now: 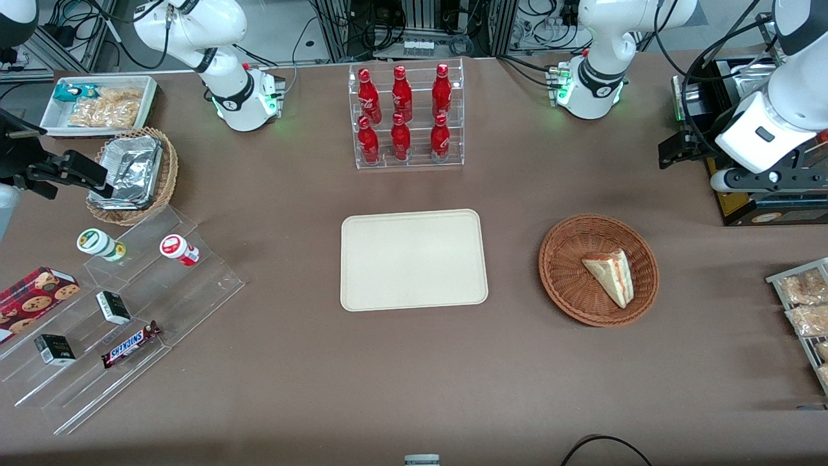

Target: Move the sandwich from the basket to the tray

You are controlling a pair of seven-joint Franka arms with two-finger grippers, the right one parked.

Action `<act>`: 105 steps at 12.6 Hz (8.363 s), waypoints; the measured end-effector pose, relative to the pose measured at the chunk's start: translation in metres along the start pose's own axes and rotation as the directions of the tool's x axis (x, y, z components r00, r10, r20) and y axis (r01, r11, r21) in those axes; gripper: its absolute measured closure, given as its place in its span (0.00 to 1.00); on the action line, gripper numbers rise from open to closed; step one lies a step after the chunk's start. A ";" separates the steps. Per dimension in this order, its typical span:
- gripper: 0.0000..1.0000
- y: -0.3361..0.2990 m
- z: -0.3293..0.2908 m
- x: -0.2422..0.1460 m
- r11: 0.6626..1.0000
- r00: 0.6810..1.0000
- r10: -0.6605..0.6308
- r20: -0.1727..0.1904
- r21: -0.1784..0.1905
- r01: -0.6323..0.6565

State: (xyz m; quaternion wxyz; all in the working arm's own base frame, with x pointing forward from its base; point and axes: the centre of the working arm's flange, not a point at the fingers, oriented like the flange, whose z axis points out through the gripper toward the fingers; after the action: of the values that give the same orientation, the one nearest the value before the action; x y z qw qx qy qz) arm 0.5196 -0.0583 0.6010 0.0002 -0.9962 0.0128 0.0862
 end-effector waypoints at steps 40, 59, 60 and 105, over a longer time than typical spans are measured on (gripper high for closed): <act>0.04 0.000 0.334 0.123 0.829 0.825 -0.559 -0.084 -0.072 0.555; 0.85 0.202 0.273 0.079 0.992 0.987 -0.117 0.112 0.060 0.111; 0.85 0.227 0.274 0.075 0.994 0.990 -0.102 0.094 0.056 0.097; 0.00 0.210 0.152 0.081 0.976 0.976 -0.217 0.023 0.043 0.216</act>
State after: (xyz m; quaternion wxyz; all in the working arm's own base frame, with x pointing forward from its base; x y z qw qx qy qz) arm 0.5678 -0.2695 0.4374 0.0297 -0.9902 -0.0939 0.0990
